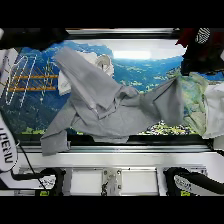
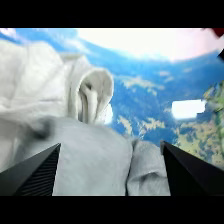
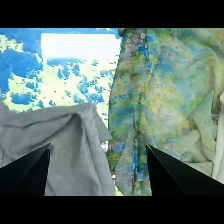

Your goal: Fold the clothes and pants, and hang the long-sleeved shirts on hangers.

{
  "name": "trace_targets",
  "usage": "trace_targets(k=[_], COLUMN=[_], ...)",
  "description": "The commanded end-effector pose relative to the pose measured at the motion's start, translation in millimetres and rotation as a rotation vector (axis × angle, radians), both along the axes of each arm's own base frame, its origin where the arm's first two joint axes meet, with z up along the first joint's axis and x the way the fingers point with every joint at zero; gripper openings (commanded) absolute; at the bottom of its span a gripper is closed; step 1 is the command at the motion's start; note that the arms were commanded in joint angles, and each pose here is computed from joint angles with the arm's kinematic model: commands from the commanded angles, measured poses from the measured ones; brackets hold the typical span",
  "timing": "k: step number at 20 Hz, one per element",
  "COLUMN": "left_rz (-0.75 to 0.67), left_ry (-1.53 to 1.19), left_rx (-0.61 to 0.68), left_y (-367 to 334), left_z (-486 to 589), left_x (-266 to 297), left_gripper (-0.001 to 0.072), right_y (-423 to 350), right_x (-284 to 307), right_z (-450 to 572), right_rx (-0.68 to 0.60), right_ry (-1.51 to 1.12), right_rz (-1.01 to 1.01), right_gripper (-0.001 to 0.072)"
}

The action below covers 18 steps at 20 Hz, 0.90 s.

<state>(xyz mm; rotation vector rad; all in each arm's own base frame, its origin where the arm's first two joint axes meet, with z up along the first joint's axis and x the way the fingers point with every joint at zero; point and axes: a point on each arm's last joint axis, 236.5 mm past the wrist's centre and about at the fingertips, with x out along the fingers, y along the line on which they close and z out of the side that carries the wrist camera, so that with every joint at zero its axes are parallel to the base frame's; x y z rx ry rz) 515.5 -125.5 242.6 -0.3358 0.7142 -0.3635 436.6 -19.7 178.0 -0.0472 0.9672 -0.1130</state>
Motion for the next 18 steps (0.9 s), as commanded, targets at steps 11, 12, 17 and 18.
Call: trace_targets(k=[11, 12, 17, 18], left_rz=[0.089, 0.096, 0.184, 0.208], left_ry=[0.692, 0.736, 0.777, 0.768], left_rx=[0.064, 0.058, -0.021, -0.055], left_y=[46.1, 45.1, 39.2, 36.1], left_z=[-269.5, -288.2, -340.8, -343.9], left_x=[-169.1, -193.1, -244.0, -241.9], left_gripper=[0.0685, 0.0686, 0.0685, 0.0685], right_y=[52.3, 63.3, 109.7, 114.0], right_x=[-126.8, -141.4, -168.4, -166.7], right_z=[-167.8, -187.2, -246.7, -254.4], right_rx=[0.351, 0.404, 0.673, 0.709], right_ry=[0.335, 0.372, 0.446, 0.443], right_rz=[-0.009, -0.021, -0.145, -0.177], right_gripper=[0.0494, 0.0494, 0.0495, 0.0495])
